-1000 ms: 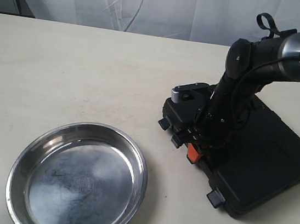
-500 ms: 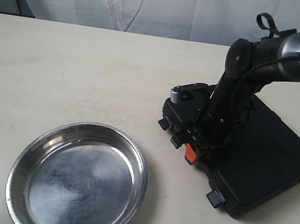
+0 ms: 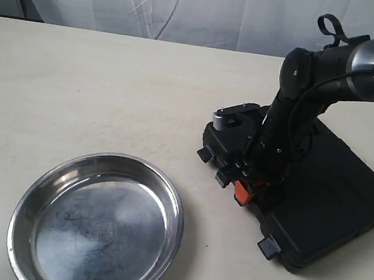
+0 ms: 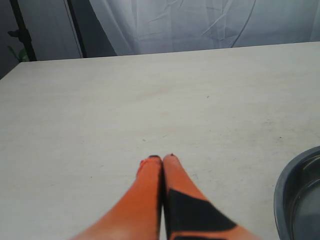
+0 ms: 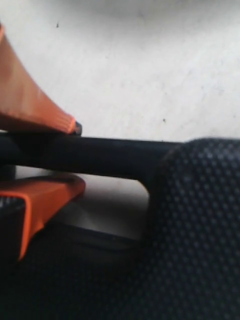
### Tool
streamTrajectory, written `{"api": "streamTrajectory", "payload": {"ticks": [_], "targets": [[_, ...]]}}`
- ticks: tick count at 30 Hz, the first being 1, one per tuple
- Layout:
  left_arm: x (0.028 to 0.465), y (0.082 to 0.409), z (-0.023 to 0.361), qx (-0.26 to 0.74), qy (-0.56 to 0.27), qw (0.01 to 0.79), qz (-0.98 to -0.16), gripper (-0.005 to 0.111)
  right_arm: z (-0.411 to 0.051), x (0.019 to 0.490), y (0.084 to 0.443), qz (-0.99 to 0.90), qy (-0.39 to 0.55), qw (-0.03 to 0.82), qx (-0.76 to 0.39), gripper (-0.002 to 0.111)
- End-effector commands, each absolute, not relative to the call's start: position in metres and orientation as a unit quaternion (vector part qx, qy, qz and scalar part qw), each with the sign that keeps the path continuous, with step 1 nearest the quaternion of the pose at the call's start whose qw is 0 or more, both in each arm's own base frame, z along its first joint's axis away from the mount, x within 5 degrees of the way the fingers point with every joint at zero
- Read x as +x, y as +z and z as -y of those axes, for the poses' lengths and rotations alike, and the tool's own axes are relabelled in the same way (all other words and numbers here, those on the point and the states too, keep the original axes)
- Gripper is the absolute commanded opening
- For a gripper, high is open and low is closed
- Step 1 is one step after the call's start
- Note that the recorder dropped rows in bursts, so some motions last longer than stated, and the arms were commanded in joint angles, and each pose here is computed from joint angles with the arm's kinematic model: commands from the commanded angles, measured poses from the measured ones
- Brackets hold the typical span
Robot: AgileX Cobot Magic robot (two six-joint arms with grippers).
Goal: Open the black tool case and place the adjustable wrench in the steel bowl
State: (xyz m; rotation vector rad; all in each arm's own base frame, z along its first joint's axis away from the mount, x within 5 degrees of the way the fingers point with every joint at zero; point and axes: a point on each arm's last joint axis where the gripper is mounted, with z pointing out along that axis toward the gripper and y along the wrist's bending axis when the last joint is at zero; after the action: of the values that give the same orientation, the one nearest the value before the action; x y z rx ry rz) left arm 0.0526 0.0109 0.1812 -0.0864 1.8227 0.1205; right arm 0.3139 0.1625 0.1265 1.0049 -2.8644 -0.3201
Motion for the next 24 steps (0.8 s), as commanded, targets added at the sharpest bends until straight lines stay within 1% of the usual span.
{"api": "streamTrajectory", "payload": {"ticks": [1, 6, 7, 8, 9, 11, 13, 14, 17, 20, 21, 24], "targets": [[0.053, 0.184, -0.01, -0.034, 0.05, 0.617, -0.785, 0.0, -0.16, 0.317, 0.141, 0.938, -0.091, 0.007, 0.335, 0.027], [0.053, 0.184, -0.01, -0.034, 0.05, 0.617, -0.785, 0.0, -0.161, 0.318, 0.145, 0.939, -0.091, -0.002, 0.333, 0.027], [0.053, 0.184, -0.01, -0.034, 0.05, 0.617, -0.785, 0.0, -0.16, 0.317, 0.145, 0.938, -0.092, 0.005, 0.334, 0.019], [0.053, 0.184, -0.01, -0.034, 0.05, 0.617, -0.785, 0.0, -0.16, 0.315, 0.148, 0.938, -0.093, 0.008, 0.335, 0.003], [0.053, 0.184, -0.01, -0.034, 0.05, 0.617, -0.785, 0.0, -0.159, 0.314, 0.152, 0.937, -0.093, 0.004, 0.336, 0.0], [0.053, 0.184, -0.01, -0.034, 0.05, 0.617, -0.785, 0.0, -0.158, 0.313, 0.168, 0.937, -0.094, -0.016, 0.337, -0.001], [0.053, 0.184, -0.01, -0.034, 0.05, 0.617, -0.785, 0.0, -0.156, 0.308, 0.194, 0.934, -0.094, -0.05, 0.342, -0.001], [0.053, 0.184, -0.01, -0.034, 0.05, 0.617, -0.785, 0.0, -0.153, 0.305, 0.209, 0.931, -0.088, -0.071, 0.348, -0.001], [0.053, 0.184, -0.01, -0.034, 0.05, 0.617, -0.785, 0.0, -0.146, 0.301, 0.238, 0.925, -0.064, -0.114, 0.357, -0.001], [0.053, 0.184, -0.01, -0.034, 0.05, 0.617, -0.785, 0.0, -0.136, 0.3, 0.268, 0.925, -0.02, -0.158, 0.344, -0.001], [0.053, 0.184, -0.01, -0.034, 0.05, 0.617, -0.785, 0.0, -0.129, 0.302, 0.285, 0.924, 0.014, -0.186, 0.333, -0.001], [0.053, 0.184, -0.01, -0.034, 0.05, 0.617, -0.785, 0.0, -0.118, 0.305, 0.307, 0.919, 0.075, -0.218, 0.32, -0.001]]}}
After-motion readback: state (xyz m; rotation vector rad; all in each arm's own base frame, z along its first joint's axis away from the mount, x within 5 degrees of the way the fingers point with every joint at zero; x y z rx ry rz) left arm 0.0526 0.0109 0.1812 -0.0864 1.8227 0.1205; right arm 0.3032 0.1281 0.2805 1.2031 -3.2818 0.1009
